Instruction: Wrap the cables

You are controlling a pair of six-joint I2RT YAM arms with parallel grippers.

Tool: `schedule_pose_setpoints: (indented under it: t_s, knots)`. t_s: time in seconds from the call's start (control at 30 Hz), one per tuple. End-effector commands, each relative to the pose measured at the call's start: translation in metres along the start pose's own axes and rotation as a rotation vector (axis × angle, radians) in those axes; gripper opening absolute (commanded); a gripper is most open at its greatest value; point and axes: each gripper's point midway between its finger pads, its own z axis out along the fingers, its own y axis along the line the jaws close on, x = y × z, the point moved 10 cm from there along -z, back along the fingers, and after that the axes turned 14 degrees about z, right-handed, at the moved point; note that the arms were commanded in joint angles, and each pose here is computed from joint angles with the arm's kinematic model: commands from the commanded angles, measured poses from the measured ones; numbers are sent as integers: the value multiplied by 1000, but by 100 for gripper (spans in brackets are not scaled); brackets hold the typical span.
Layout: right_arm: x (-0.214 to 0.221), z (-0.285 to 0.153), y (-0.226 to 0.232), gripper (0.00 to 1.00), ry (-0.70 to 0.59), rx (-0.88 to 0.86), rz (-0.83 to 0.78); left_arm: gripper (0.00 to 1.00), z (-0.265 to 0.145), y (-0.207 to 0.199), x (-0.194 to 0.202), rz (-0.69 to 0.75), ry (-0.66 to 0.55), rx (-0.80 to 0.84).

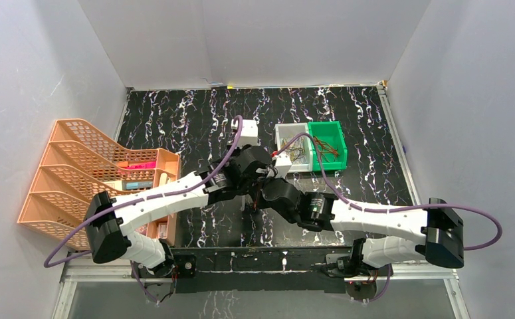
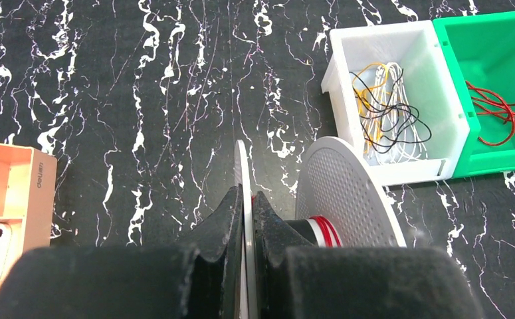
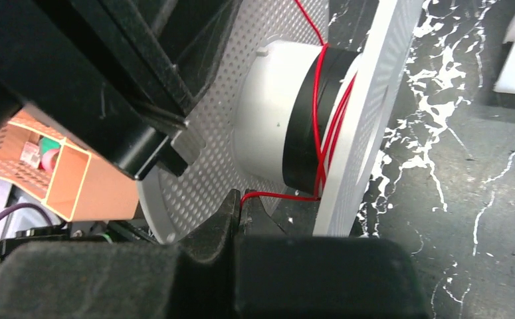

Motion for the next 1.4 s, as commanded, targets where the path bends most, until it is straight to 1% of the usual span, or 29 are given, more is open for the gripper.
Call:
schedule_pose_setpoints:
  t_s: [0.0,0.17,0.3,0.57,0.67,0.8,0.97,1.03,1.1,1.17,1.23,1.3,1.37]
  knots:
    - [-46,-4,35,0,-268,-43,157,0,-9,-2,9,-6,6,1]
    - [-49,-1,27,0,-345,29,159,0,-17,-7,15,4,15,29]
    - [-48,2,21,0,-379,81,190,0,-22,-9,19,-11,37,70]
    - [-50,-4,10,0,-411,110,225,0,-33,-10,28,-131,96,181]
    - [-51,-10,2,0,-423,137,216,0,-36,-9,32,-213,128,252]
    - [-53,-19,-10,0,-438,166,194,0,-33,-4,42,-364,195,336]
    - [-54,-25,-19,0,-438,170,118,0,-20,13,59,-585,277,407]
    - [-54,-24,-19,0,-436,171,78,0,-15,18,69,-645,307,424]
    - [-53,-21,-19,0,-435,181,59,0,-12,20,73,-685,322,440]
    - [-51,-10,-13,0,-442,183,3,0,-10,16,82,-735,357,467]
    - [-48,0,-3,0,-421,149,-20,0,-6,11,87,-742,386,483]
    - [-46,7,5,0,-406,127,-36,0,-5,10,92,-747,382,486]
    - [-45,14,12,0,-410,105,-36,0,-5,5,92,-753,401,523]
